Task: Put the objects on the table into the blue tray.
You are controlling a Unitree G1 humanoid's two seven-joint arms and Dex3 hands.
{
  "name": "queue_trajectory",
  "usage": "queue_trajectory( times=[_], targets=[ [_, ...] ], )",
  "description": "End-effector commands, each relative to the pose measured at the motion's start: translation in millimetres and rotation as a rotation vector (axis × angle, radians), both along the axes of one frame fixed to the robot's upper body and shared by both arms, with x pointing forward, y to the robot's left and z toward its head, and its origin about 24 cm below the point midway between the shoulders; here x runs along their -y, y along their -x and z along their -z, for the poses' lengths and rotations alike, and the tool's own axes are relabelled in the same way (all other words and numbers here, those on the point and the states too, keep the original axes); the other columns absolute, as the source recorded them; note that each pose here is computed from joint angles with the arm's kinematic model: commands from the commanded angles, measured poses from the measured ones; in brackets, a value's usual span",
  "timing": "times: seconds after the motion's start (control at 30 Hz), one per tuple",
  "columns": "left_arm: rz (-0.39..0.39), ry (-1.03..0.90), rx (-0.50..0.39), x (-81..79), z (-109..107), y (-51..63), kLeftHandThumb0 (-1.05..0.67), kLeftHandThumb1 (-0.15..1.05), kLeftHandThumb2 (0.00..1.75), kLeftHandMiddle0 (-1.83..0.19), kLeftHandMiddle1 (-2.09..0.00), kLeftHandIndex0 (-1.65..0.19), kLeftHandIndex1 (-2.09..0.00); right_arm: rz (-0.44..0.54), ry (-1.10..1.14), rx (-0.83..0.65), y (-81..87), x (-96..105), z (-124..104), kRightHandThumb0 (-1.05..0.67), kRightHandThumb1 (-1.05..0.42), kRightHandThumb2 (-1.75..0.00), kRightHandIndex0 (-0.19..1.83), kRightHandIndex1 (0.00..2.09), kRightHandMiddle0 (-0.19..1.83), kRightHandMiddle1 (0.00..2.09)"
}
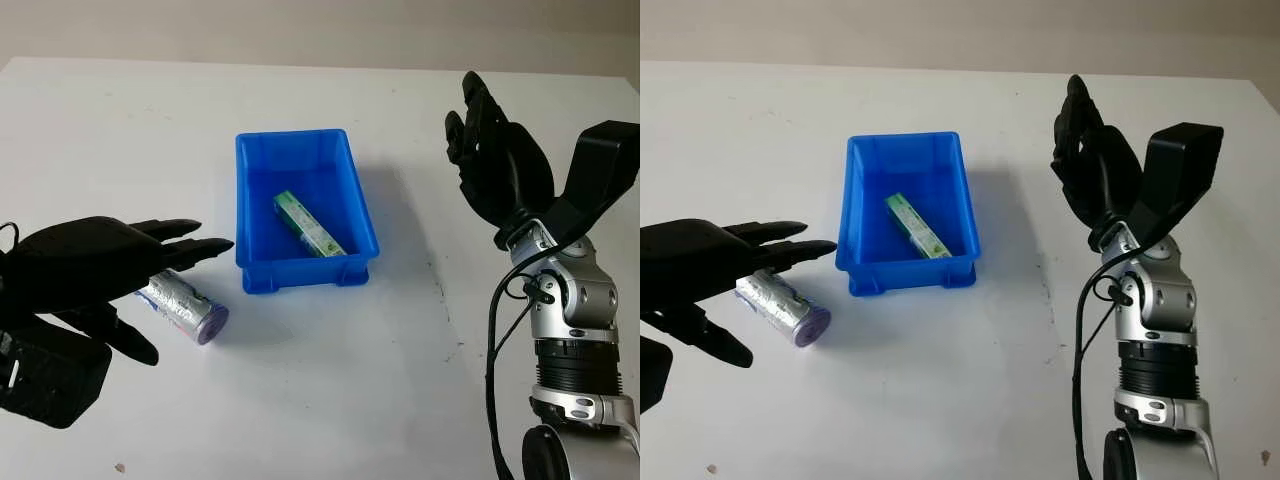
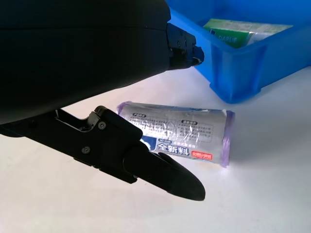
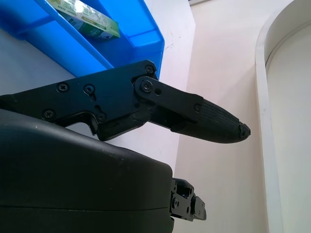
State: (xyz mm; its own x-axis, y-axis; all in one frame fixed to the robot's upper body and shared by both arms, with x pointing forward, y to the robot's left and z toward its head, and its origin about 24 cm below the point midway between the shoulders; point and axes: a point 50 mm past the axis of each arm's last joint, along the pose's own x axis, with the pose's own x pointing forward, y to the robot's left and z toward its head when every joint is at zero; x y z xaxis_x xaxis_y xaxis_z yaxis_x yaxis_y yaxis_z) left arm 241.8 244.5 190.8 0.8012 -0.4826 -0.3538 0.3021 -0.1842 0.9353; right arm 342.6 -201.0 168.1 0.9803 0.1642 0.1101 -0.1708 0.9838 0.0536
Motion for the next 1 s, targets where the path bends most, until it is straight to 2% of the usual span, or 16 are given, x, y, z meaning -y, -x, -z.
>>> queue_trajectory(
  times=[0.0,0.13,0.3,0.37,0.43,0.47,0.57,0.63,0.8,0.9,0.93,0.97],
  targets=[
    [0.014,0.016,0.001,1.2,5,1.3,-0.57,0.87,0.06,-0.2,-0.1,-0.19,-0.17,0.0,0.005,0.022,0.0,2,-8,-0.73,-1.05,-0.77,-0.19,0.0,-0.19,0.0],
    [0.037,0.061,0.031,1.3,8,2.4,-0.49,0.88,0.06,-0.27,-0.11,-0.26,-0.21,0.001,0.005,0.026,0.2,2,-8,-0.73,-1.05,-0.77,-0.19,0.0,-0.19,0.0],
    [0.078,0.044,0.115,-0.4,14,3.6,-0.38,0.89,0.05,-0.4,-0.17,-0.36,-0.3,-0.001,0.001,0.028,0.5,3,-8,-0.72,-1.05,-0.77,-0.19,0.0,-0.19,0.0],
    [0.101,0.022,0.16,0.0,16,3.7,-0.35,0.87,0.05,-0.45,-0.23,-0.31,-0.5,0.001,-0.003,0.028,0.6,3,-8,-0.73,-1.05,-0.77,-0.19,0.0,-0.19,0.0],
    [0.128,-0.011,0.195,-0.1,20,3.6,-0.3,0.86,0.05,-0.45,-0.36,-0.22,-0.79,0.004,-0.005,0.028,0.8,3,-8,-0.73,-1.05,-0.76,-0.19,0.0,-0.19,0.0],
    [0.139,-0.027,0.203,-0.6,22,3.4,-0.28,0.86,0.06,-0.43,-0.47,-0.19,-0.88,0.006,-0.005,0.028,0.8,3,-8,-0.73,-1.05,-0.76,-0.19,0.0,-0.19,0.0],
    [0.159,-0.068,0.214,-1.8,27,2.6,-0.24,0.89,0.06,-0.37,-0.75,-0.19,-0.99,0.005,-0.006,0.032,1.0,3,-8,-0.73,-1.05,-0.76,-0.19,0.0,-0.19,0.0],
    [0.161,-0.101,0.213,-1.9,30,2.5,-0.21,0.93,0.06,-0.34,-1.07,-0.21,-1.06,0.003,-0.007,0.034,0.9,3,-8,-0.73,-1.05,-0.76,-0.19,0.0,-0.19,0.0],
    [0.156,-0.168,0.215,-3.8,38,1.0,-0.19,0.94,0.05,-0.35,-1.4,-0.25,-1.13,-0.004,-0.016,0.036,0.1,3,-8,-0.73,-1.05,-0.76,-0.19,0.0,-0.19,0.0],
    [0.16,-0.183,0.233,-5.7,43,0.2,-0.18,0.93,0.05,-0.38,-1.92,-0.3,-1.26,-0.01,-0.022,0.038,0.1,3,-9,-0.73,-1.05,-0.76,-0.19,0.0,-0.19,0.0],
    [0.163,-0.186,0.239,-6.3,44,-0.1,-0.14,0.96,0.06,-0.46,-2.02,-0.29,-1.46,-0.012,-0.022,0.039,0.2,3,-9,-0.74,-1.05,-0.75,-0.19,0.0,-0.19,0.0],
    [0.162,-0.184,0.24,-6.8,46,-0.5,-0.12,0.97,0.06,-0.49,-2.06,-0.27,-1.56,-0.013,-0.022,0.039,0.2,3,-9,-0.74,-1.05,-0.75,-0.19,0.0,-0.19,0.0]
  ],
)
